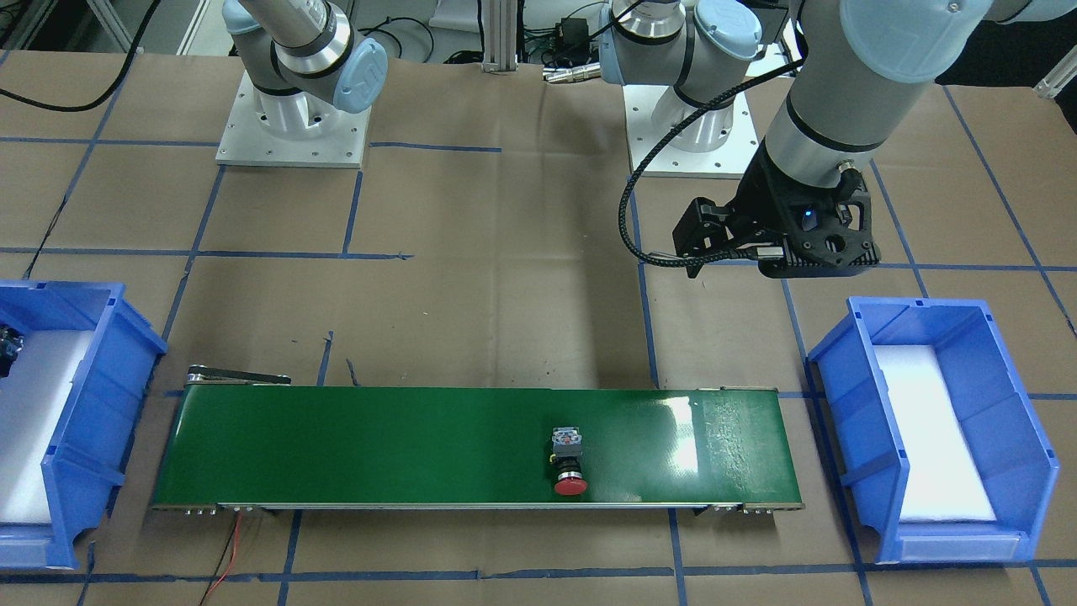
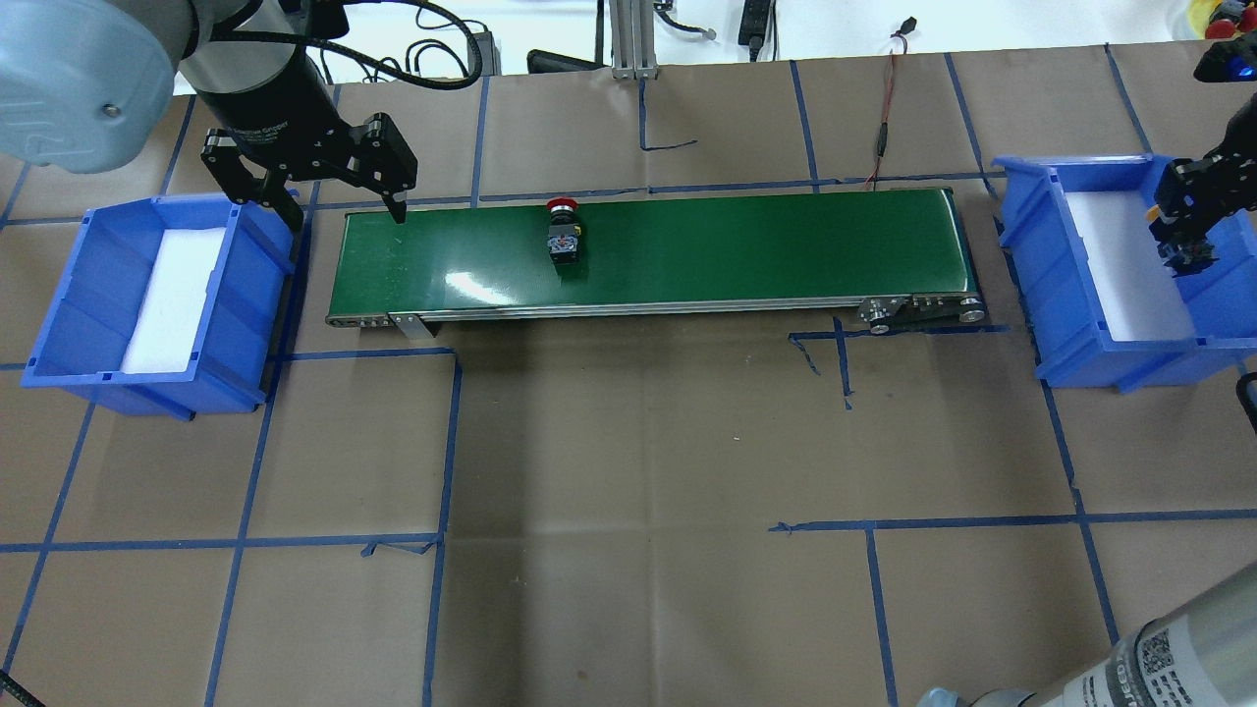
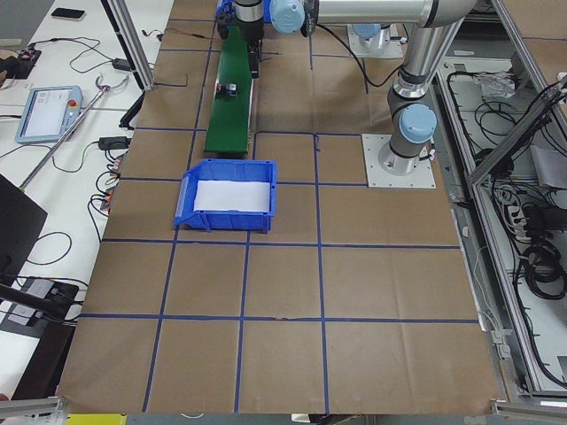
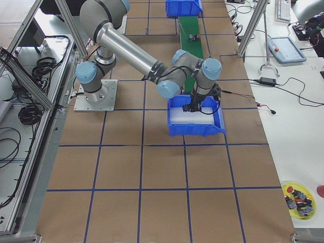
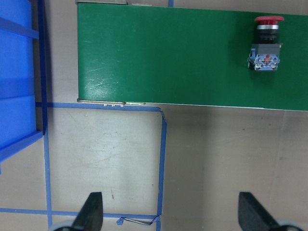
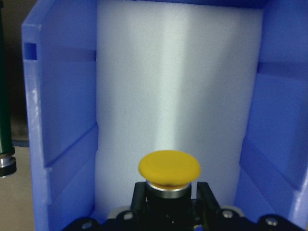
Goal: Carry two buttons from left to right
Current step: 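Carry the yellow button into the right bin and lower it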
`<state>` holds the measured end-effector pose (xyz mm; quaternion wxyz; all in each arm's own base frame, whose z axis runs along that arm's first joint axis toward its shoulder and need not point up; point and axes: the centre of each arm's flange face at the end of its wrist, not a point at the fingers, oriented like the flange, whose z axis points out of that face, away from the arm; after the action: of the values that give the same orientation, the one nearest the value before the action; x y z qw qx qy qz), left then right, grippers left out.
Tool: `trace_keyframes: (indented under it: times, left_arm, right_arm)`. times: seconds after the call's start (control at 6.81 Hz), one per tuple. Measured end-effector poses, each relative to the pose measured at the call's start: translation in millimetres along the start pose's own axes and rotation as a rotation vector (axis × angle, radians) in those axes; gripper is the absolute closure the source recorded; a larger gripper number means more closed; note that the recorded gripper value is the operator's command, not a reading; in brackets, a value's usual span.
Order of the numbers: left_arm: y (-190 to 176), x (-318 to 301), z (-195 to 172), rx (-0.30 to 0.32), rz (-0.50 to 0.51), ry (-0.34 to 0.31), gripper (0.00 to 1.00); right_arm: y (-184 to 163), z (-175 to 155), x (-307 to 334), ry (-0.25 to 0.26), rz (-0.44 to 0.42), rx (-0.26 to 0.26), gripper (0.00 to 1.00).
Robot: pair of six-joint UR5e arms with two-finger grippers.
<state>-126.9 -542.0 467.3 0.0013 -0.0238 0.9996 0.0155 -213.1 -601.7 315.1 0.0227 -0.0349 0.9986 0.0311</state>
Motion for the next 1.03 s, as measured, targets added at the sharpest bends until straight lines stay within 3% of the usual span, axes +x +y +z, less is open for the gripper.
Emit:
trace_keyframes:
  times: [0.15,0.59,1.03]
  left_arm:
    - [0,0,0,0.0,0.0,0.0,0.0]
    - [-1,-1,2,-0.003,-0.002,0.0,0.0]
    - [1,-4,5,-0.006,0.007,-0.001,0.0]
  right_arm:
    - [2,17,-2,0.008,0.002,0.018,0.97]
    - [17,68,-13,-0.008,-0.005,-0.01,0.96]
    - [20,87,-11,-0.007,-0.003,-0.025,0.91]
